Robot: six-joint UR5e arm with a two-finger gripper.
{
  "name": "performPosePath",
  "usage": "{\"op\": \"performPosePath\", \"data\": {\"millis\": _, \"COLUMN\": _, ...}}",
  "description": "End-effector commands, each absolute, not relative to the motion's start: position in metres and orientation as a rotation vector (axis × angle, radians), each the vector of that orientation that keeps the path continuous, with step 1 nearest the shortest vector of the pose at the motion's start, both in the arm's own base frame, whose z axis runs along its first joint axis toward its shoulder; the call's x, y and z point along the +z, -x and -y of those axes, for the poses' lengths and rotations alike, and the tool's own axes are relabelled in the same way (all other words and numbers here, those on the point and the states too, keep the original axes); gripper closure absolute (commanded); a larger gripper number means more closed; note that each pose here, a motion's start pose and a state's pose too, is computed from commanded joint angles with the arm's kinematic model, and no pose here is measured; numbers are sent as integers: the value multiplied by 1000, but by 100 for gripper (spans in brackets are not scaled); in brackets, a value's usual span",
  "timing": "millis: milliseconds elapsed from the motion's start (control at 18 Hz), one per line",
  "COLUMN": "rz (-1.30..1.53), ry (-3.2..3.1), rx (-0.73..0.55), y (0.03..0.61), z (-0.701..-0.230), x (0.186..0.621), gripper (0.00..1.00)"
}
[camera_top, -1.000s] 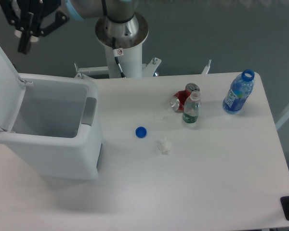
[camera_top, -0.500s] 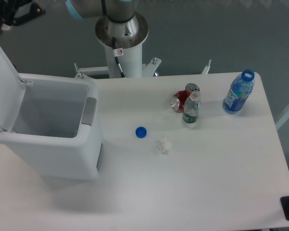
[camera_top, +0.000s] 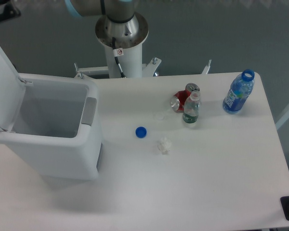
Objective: Close the trash can
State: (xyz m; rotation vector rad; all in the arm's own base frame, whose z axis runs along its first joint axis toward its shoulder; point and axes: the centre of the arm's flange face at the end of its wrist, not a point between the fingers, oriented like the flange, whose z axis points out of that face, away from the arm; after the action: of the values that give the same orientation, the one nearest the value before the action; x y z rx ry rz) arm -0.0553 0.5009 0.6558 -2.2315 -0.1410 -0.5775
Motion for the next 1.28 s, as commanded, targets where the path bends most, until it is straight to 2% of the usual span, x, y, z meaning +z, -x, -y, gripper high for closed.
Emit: {"op": "performPosePath", "data": {"millis": 1278, "rz": -44, "ry": 2261, "rx": -692, "y": 3, "z": -540, "x": 623, "gripper": 84}}
